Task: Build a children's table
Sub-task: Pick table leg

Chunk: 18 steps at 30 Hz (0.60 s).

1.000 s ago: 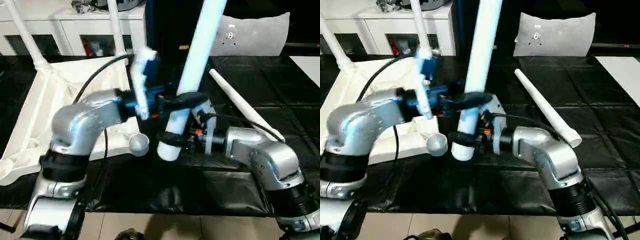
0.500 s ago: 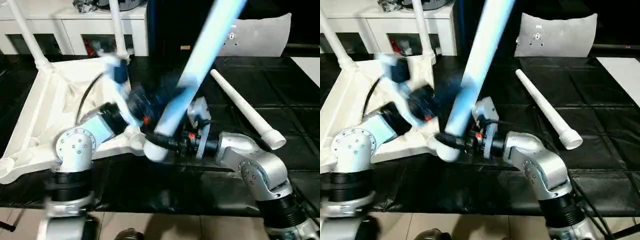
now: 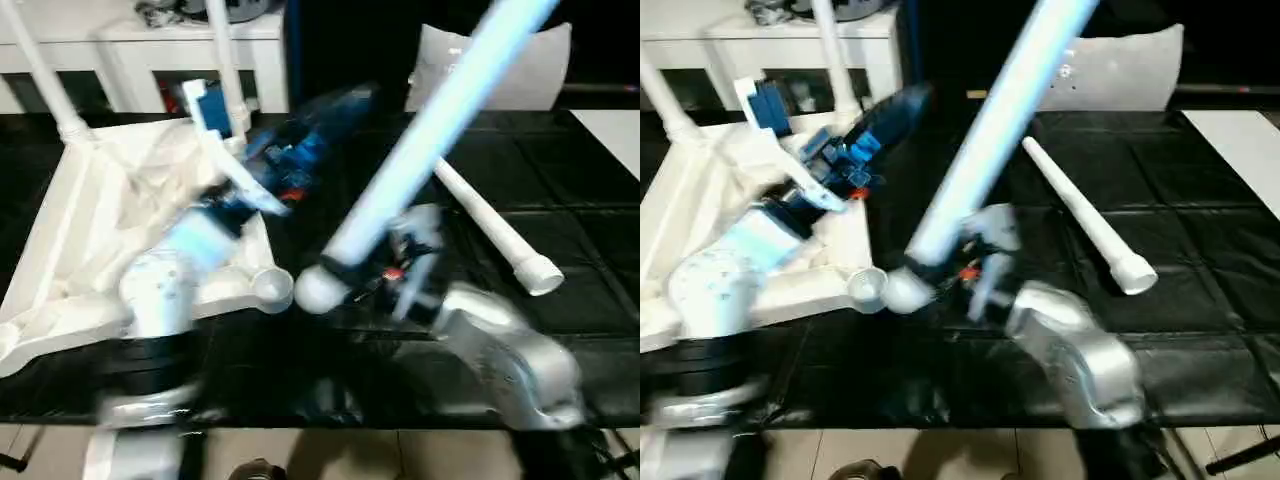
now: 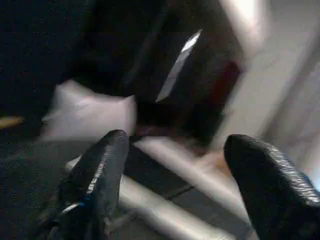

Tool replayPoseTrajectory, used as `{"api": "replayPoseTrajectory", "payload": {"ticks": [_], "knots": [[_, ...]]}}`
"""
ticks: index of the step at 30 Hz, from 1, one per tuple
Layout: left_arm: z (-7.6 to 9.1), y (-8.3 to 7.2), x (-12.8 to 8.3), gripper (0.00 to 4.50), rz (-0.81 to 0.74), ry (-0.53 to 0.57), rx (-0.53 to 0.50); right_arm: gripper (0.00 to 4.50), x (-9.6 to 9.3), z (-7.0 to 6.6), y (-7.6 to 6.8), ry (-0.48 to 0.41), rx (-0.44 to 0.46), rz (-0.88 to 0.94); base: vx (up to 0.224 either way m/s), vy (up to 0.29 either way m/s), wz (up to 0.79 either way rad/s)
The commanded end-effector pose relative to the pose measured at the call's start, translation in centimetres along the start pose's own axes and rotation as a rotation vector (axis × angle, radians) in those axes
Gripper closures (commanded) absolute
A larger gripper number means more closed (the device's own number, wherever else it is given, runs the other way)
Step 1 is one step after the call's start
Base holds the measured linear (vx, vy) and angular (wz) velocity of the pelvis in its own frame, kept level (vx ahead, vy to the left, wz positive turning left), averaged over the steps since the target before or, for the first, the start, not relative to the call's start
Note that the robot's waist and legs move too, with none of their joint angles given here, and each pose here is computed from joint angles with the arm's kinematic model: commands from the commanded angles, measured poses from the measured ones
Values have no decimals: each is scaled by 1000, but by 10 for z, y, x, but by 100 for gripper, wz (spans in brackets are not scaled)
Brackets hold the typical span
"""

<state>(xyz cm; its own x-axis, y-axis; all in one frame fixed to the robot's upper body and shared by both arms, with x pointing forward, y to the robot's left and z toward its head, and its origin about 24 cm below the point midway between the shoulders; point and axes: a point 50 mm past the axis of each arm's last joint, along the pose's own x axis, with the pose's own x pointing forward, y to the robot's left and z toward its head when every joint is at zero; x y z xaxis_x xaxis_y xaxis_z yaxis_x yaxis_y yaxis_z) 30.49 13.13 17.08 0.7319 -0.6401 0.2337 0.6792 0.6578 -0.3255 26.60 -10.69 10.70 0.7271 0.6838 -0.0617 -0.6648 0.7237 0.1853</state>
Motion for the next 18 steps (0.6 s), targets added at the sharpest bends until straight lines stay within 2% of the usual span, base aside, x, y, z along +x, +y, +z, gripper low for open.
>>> {"api": "replayPoseTrajectory", "payload": {"ticks": [1, 3, 6, 10, 14, 18], "knots": [[-1, -2, -6, 84, 64, 22, 77, 261, -6, 5, -2, -1, -21, -94, 0, 0, 0], [-3, -3, -11, 84, 89, 30, 101, 261, -8, 4, -2, 8, -22, -116, 0, 0, 0], [-17, 8, -31, 84, 302, 15, 120, 261, -17, 1, -2, 9, 12, -237, 0, 0, 0], [-40, 10, -52, 84, 433, 84, 158, 261, -19, -9, -7, 0, 54, -366, 0, 0, 0], [-53, 11, -62, 84, 488, 144, 223, 261, -22, -15, -11, -1, 36, -397, -11, 37, 2], [-58, 8, -67, 84, 493, 169, 250, 261, -24, -22, -12, 14, 40, -415, -10, 139, 7]]}}
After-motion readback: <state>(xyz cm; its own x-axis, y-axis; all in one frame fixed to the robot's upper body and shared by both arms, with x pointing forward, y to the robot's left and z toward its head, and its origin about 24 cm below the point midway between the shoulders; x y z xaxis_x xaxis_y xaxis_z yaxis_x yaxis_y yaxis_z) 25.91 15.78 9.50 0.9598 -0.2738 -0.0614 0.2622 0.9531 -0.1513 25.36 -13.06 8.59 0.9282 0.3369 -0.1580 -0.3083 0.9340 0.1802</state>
